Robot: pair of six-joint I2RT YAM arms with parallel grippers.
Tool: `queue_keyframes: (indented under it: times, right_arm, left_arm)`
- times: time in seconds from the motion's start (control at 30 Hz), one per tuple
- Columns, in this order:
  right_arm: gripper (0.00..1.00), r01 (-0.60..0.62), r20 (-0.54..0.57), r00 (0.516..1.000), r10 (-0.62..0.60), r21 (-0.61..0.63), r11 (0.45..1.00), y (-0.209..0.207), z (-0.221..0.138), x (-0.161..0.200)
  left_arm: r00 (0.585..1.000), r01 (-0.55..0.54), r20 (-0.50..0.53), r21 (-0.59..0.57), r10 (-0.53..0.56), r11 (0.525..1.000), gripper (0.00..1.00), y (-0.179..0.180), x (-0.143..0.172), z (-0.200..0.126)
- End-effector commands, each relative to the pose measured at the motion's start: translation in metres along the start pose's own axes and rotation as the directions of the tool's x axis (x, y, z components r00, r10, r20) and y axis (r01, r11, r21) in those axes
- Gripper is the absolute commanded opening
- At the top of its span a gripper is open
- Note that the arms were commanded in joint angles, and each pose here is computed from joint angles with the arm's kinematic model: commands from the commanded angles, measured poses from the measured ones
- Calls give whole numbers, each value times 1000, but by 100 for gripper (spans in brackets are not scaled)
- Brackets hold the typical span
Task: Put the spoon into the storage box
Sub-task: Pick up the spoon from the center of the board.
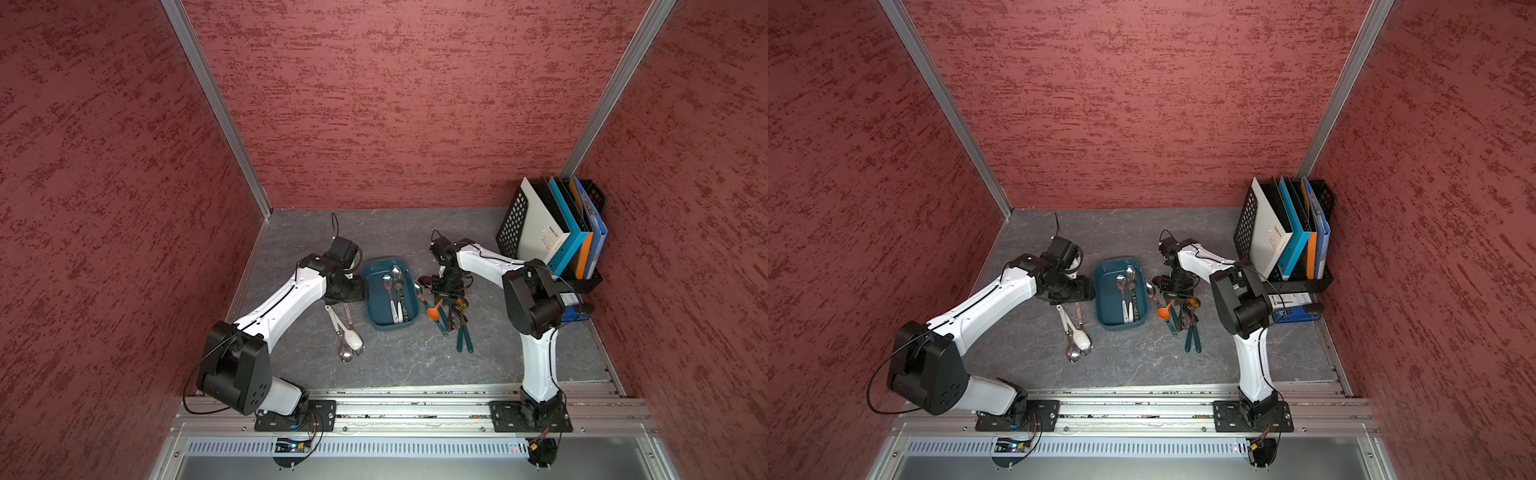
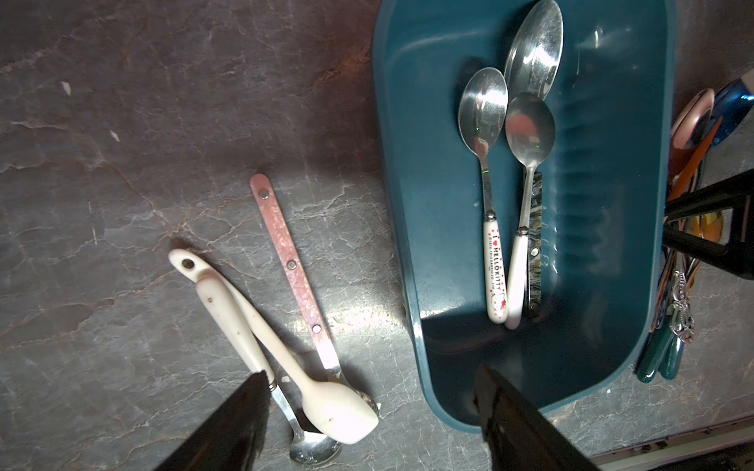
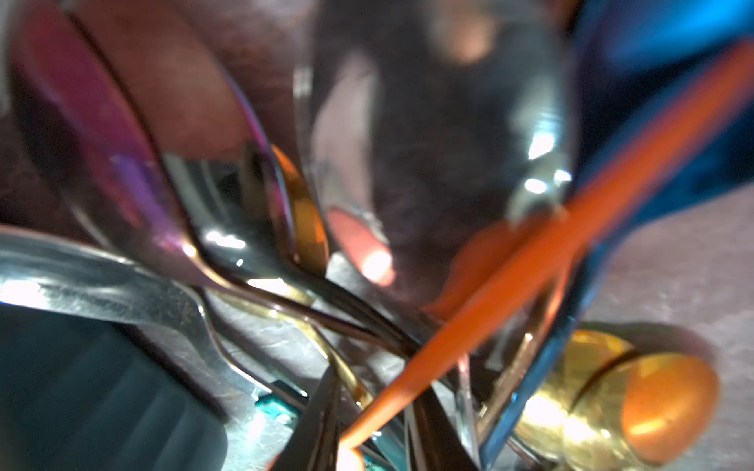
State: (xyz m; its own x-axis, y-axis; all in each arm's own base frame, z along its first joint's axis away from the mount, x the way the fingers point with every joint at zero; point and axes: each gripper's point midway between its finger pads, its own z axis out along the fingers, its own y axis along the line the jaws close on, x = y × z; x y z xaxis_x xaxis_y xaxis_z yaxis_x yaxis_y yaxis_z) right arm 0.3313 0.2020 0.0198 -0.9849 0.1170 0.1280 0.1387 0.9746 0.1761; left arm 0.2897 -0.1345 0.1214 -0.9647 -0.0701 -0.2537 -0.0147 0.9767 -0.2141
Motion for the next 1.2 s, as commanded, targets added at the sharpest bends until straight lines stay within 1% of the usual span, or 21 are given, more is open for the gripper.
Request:
queue_keyframes:
  times: [0.0, 0.3, 0.57, 0.63, 0.7, 0.83, 1.0, 1.17]
  right_arm:
    - [24, -20, 19, 1000, 21, -23, 1000, -2, 1, -3]
    - [15, -19, 44, 999, 22, -63, 998, 1, -6, 0]
    - [15, -8, 51, 999, 12, -77, 997, 2, -7, 0]
    - [18, -7, 51, 999, 11, -78, 997, 2, -7, 0]
    - [30, -8, 58, 998, 12, -70, 998, 1, -8, -2]
    - [38, -6, 74, 997, 11, -71, 997, 0, -15, -7]
    - [38, -11, 84, 996, 16, -58, 998, -4, -19, -13]
    - [35, -33, 96, 995, 39, -60, 998, -11, -23, -18]
  left_arm:
    - [1000, -8, 22, 17, 8, 1000, 82, -1, -2, -4]
    - [1000, -7, 22, 19, 6, 1000, 82, -2, -2, -4]
    - [1000, -8, 23, 22, 7, 1000, 82, -3, -3, -5]
    - [1000, -7, 23, 22, 6, 1000, 82, -3, -3, -5]
    - [1000, -7, 24, 23, 6, 1000, 82, -3, -2, -6]
    - [1000, -9, 24, 21, 8, 1000, 82, -3, -2, -6]
    - [1000, -7, 23, 23, 7, 1000, 82, -3, -3, -6]
    - [1000, -10, 22, 18, 9, 1000, 82, -2, -3, -5]
